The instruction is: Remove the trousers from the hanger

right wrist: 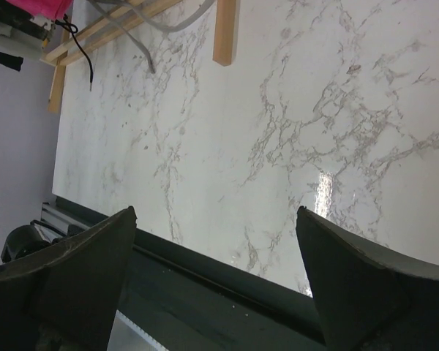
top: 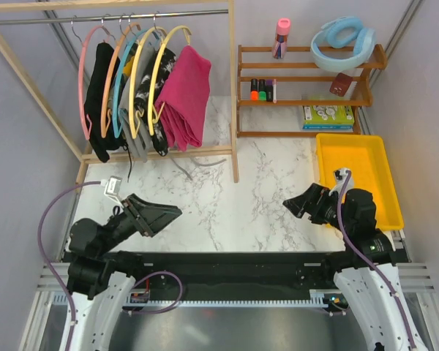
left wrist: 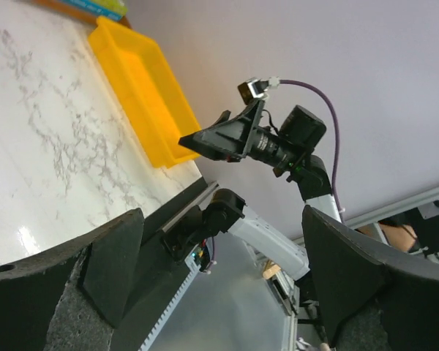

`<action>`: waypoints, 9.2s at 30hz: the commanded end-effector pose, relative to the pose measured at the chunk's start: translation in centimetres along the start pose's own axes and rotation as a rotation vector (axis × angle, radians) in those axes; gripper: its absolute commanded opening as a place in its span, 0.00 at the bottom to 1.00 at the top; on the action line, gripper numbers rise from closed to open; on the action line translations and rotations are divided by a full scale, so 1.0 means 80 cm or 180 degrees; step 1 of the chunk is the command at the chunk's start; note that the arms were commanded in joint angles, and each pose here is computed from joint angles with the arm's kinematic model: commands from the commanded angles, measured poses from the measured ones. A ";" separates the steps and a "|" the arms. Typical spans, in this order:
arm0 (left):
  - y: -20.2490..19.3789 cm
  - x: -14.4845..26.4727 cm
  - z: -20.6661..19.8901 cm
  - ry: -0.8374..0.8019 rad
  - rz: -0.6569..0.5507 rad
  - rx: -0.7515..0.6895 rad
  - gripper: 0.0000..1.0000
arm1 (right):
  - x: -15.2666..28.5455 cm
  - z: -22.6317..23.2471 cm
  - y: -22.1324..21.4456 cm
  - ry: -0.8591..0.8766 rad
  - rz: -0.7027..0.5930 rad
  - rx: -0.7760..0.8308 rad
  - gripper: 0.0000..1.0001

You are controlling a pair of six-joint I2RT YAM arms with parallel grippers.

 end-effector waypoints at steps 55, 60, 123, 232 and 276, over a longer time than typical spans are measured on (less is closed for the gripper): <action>0.371 -0.227 0.055 0.2236 0.0293 -0.2794 0.59 | 0.055 0.077 0.015 0.0643 0.0178 0.0606 0.98; 0.365 -0.239 0.067 0.2217 0.0373 -0.2765 0.57 | 0.058 0.079 0.016 0.0651 0.0150 0.0610 0.98; 0.276 -0.085 -0.138 0.0608 -0.0347 -0.2537 0.02 | 0.053 0.132 0.037 0.1235 0.0333 0.0541 0.98; 0.132 -0.036 -0.152 -0.1532 0.0894 -0.1703 0.02 | -0.018 0.374 -0.011 0.3150 0.2154 0.3198 0.16; 0.184 -0.093 -0.085 0.0432 -0.0749 0.1478 0.71 | 0.014 0.358 0.024 0.2951 -0.0564 0.2434 0.00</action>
Point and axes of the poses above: each gripper's point midway between its finger pads, its own x axis back along the fingers, its own z axis along the line the jaws close on, y = z × x, the point moved 7 cm from there along x, back along the fingers, and after that the axes turned 14 degrees about -x, right-handed, at the moved point
